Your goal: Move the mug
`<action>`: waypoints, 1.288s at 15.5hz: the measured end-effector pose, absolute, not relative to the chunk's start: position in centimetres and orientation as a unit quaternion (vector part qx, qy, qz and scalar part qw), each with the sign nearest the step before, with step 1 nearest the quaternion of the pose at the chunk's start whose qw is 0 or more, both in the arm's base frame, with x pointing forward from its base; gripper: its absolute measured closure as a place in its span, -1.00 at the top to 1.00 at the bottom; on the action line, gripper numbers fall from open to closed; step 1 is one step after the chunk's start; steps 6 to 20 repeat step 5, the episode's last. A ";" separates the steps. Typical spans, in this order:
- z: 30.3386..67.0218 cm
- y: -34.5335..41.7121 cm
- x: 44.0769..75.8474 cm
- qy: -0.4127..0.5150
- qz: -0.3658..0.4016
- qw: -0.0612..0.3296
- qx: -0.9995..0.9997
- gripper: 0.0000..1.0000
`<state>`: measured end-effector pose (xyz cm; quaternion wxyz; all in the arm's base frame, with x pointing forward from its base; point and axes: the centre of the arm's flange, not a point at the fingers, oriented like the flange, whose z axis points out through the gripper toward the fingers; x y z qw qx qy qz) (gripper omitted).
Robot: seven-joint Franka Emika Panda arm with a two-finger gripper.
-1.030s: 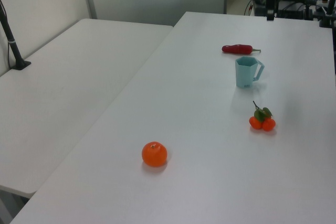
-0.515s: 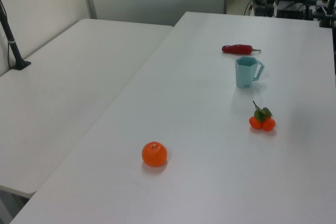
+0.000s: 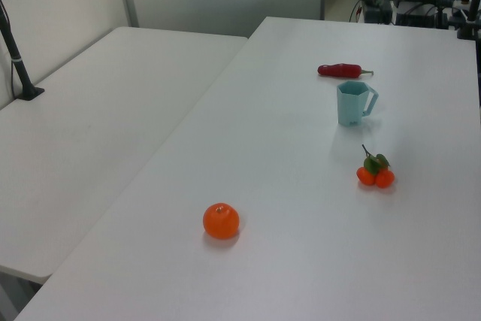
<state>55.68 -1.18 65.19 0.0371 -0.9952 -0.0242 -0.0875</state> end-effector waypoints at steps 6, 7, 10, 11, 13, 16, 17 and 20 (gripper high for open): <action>64.5 -1.3 56.3 -0.028 -0.089 0.036 -0.995 1.00; 64.5 -1.3 56.3 -0.028 -0.089 0.036 -0.995 1.00; 64.5 -1.3 56.3 -0.028 -0.089 0.036 -0.995 1.00; 64.5 -1.3 56.3 -0.028 -0.089 0.036 -0.995 1.00; 64.5 -1.3 56.3 -0.028 -0.089 0.036 -0.995 1.00; 64.5 -1.3 56.3 -0.028 -0.089 0.036 -0.995 1.00; 64.5 -1.3 56.3 -0.028 -0.089 0.036 -0.995 1.00; 64.5 -1.3 56.3 -0.028 -0.089 0.036 -0.995 1.00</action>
